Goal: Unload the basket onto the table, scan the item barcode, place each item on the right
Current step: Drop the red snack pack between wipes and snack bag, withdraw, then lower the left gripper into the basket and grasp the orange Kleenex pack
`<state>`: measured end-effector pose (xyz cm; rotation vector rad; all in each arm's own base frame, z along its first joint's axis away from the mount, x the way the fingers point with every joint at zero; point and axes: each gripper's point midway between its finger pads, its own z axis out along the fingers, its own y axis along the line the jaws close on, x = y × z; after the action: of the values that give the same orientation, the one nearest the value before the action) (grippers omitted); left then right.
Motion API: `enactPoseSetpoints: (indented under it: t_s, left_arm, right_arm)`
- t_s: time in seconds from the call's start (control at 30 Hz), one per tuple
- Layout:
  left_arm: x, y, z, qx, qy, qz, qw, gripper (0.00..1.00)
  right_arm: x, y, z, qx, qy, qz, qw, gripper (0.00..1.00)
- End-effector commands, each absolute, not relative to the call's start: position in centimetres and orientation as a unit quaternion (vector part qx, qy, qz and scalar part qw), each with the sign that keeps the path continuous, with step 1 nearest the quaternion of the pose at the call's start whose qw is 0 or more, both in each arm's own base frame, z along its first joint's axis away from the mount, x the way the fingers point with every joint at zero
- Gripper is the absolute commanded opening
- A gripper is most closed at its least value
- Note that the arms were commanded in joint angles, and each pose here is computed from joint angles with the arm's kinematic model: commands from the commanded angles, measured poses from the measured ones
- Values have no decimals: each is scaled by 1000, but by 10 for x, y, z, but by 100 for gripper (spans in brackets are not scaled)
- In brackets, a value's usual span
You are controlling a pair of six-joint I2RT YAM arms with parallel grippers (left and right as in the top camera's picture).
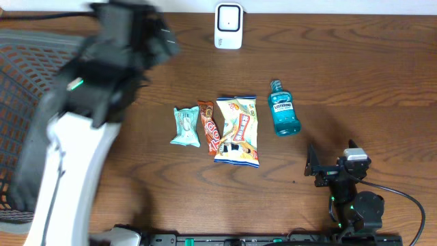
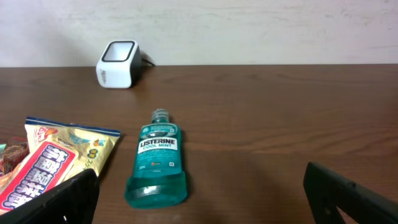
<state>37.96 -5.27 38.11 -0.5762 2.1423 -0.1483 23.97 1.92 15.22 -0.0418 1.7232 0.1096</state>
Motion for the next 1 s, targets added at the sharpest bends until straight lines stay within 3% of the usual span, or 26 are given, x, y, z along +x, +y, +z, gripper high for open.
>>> enactPoseSetpoints:
  t_s: [0.0, 0.17, 0.33, 0.6, 0.97]
  left_arm:
    - [355, 32, 419, -316, 802, 40, 506, 98]
    - [311, 119, 431, -447, 732, 83, 508, 98]
    - [260, 181, 385, -596, 680, 107, 413, 98]
    - [217, 215, 285, -743, 629, 86, 211, 98]
    - [192, 222, 184, -801, 590, 92, 35, 98]
  right_arm:
    - [239, 21, 152, -26, 757, 46, 651, 99]
    - [239, 21, 152, -26, 757, 46, 651, 99]
    - [239, 21, 152, -26, 757, 46, 651, 99]
    - [239, 21, 152, -26, 757, 46, 651, 99]
    - [239, 21, 152, -26, 757, 46, 651, 99]
